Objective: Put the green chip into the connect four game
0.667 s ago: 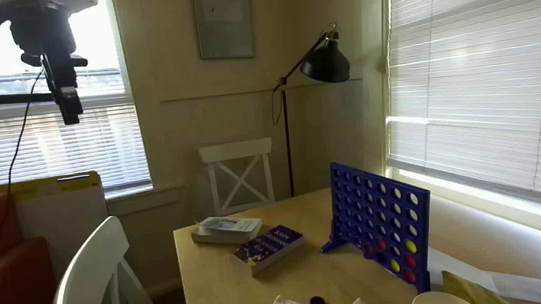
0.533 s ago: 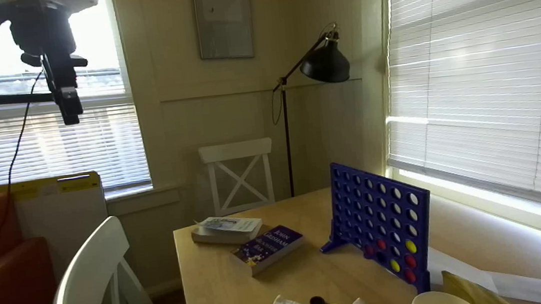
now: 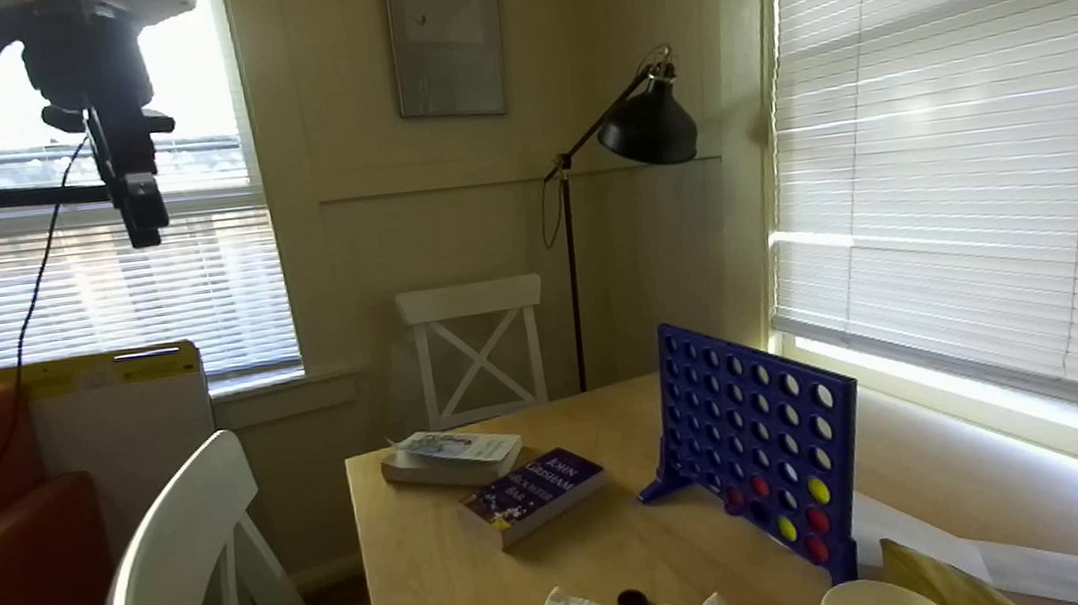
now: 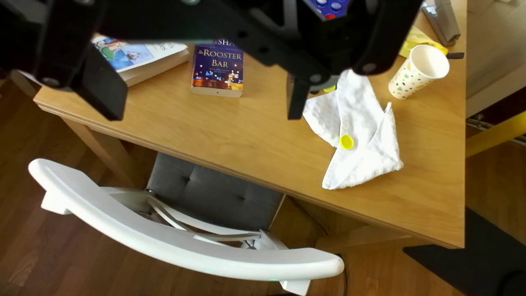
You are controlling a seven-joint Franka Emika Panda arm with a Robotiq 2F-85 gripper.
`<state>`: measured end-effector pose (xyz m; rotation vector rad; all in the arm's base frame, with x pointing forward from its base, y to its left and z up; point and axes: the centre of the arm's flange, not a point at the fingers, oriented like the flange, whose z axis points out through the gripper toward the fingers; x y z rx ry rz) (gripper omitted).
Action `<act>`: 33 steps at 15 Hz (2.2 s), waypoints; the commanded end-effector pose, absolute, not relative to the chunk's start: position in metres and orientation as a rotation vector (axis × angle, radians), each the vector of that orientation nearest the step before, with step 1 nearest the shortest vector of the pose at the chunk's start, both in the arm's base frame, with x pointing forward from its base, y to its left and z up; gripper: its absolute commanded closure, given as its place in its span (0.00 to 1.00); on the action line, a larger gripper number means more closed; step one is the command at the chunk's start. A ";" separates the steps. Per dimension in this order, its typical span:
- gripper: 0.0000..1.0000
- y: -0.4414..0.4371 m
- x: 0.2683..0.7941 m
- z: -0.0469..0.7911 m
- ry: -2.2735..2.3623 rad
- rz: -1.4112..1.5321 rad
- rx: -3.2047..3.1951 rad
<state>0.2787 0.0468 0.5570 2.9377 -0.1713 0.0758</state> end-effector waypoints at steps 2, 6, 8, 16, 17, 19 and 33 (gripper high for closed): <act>0.00 0.034 0.311 0.536 -0.062 0.207 3.006; 0.00 -0.004 0.347 0.510 0.016 0.186 3.098; 0.00 -0.031 0.363 0.491 0.058 0.108 3.147; 0.00 -0.147 0.414 0.393 0.075 -0.050 3.218; 0.00 -0.158 0.421 0.382 0.046 -0.022 3.203; 0.00 -0.177 0.434 0.363 -0.011 -0.021 3.179; 0.00 -0.195 0.456 0.311 -0.034 -0.219 3.157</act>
